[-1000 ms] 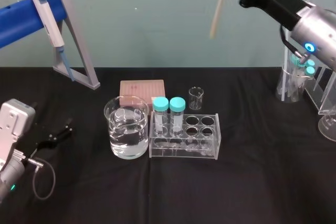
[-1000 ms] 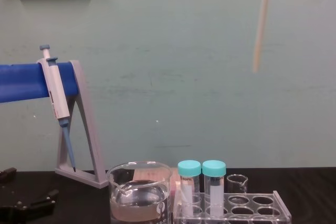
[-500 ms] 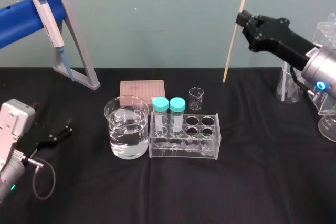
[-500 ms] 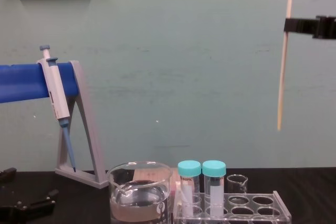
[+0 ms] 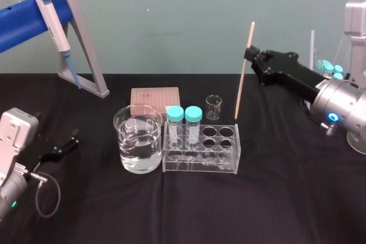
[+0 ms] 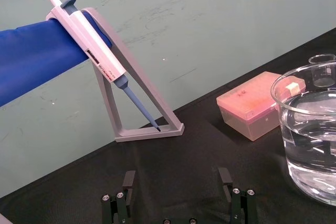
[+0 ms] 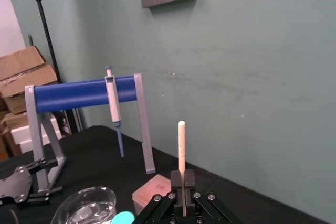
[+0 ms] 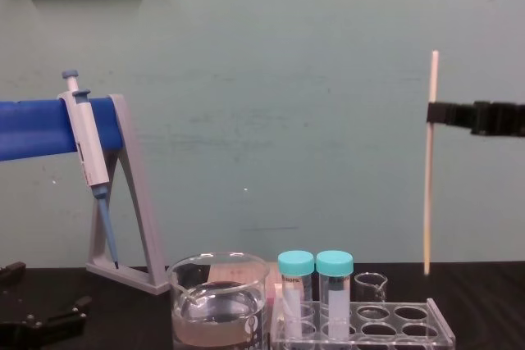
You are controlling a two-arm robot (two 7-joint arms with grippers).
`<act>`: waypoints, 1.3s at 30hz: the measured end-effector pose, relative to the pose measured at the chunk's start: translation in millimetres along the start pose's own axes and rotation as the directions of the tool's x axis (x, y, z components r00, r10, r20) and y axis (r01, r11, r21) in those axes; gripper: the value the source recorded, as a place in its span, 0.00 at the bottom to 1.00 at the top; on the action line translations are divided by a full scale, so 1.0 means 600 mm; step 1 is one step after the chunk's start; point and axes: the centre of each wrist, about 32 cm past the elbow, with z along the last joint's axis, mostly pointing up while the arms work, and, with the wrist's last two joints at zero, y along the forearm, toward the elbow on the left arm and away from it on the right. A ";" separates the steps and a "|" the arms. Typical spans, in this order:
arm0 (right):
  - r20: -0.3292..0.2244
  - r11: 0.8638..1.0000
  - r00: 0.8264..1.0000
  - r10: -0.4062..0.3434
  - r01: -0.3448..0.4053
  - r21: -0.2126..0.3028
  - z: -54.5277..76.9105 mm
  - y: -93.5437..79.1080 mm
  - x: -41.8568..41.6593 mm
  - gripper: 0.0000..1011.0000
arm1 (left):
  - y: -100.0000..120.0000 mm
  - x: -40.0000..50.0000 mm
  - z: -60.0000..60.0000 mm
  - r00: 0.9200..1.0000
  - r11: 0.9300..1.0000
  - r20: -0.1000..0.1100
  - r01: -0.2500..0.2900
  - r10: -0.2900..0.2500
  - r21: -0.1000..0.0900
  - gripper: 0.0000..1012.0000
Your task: Hold the thermometer with one hand and immerse one end into the beaker, then reinsert it into the test tube rack.
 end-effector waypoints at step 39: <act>0.042 0.999 0.998 0.036 -0.035 -0.019 -0.065 0.016 0.000 0.03 | 0.000 0.000 0.000 1.000 1.000 0.000 0.000 0.000 0.000 0.99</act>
